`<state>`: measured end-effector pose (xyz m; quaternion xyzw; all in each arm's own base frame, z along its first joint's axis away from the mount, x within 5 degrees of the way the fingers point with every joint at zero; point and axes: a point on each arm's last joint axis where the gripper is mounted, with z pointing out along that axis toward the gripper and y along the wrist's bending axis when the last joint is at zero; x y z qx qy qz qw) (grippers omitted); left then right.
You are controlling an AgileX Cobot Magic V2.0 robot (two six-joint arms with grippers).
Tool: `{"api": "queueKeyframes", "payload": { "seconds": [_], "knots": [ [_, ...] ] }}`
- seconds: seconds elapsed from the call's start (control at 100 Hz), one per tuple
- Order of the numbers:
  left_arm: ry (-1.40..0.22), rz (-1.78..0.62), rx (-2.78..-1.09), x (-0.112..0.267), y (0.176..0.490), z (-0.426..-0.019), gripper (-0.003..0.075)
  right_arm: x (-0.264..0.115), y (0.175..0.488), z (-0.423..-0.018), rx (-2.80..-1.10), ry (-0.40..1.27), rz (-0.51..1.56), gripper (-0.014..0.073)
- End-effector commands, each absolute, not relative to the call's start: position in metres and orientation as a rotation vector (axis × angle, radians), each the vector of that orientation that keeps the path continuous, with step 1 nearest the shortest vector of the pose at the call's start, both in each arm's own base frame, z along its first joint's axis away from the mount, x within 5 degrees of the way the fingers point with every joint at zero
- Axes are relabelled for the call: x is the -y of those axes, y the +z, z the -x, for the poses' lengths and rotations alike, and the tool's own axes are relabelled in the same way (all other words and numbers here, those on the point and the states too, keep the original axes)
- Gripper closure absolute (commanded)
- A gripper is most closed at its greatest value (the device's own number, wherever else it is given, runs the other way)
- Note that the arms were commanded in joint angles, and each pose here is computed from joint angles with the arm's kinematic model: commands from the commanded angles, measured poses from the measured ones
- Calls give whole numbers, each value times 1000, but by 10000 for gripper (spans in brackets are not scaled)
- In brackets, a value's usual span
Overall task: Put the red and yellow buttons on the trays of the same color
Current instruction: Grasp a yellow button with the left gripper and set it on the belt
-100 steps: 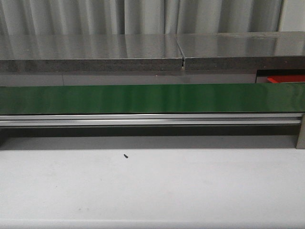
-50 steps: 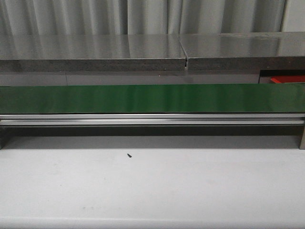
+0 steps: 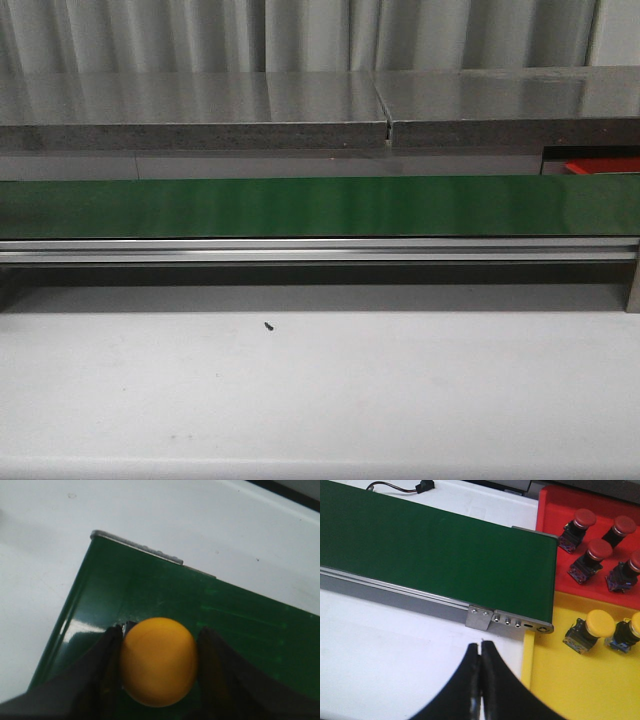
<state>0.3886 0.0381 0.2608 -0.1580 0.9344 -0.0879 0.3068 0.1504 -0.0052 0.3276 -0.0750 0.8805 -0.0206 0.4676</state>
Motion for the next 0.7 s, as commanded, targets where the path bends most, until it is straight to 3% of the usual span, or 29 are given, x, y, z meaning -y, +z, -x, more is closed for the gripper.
{"api": "queueKeyframes", "payload": {
  "seconds": [0.0, 0.08, 0.15, 0.34, 0.39, 0.55, 0.69],
  "knots": [
    [-249, 413, -2342, -35, 288, -386, 665, 6, 341, -152, -2077, -74, 173, 663],
    [-248, 405, -2354, -35, 286, -385, 634, 6, 341, -152, -2077, -74, 173, 663],
    [-248, 386, -2362, -34, 286, -385, 559, 6, 341, -152, -2077, -74, 173, 663],
    [-284, 347, -2371, -31, 287, -384, 171, 6, 341, -152, -2077, -74, 173, 663],
    [-292, 328, -2363, -30, 289, -383, 107, 6, 341, -152, -2077, -74, 173, 663],
    [-296, 290, -2271, -30, 314, -375, 78, 6, 341, -152, -2077, -74, 173, 663],
    [-249, 356, -2201, -55, 327, -371, 78, 6, 341, -152, -2077, -74, 173, 663]
  ]
}}
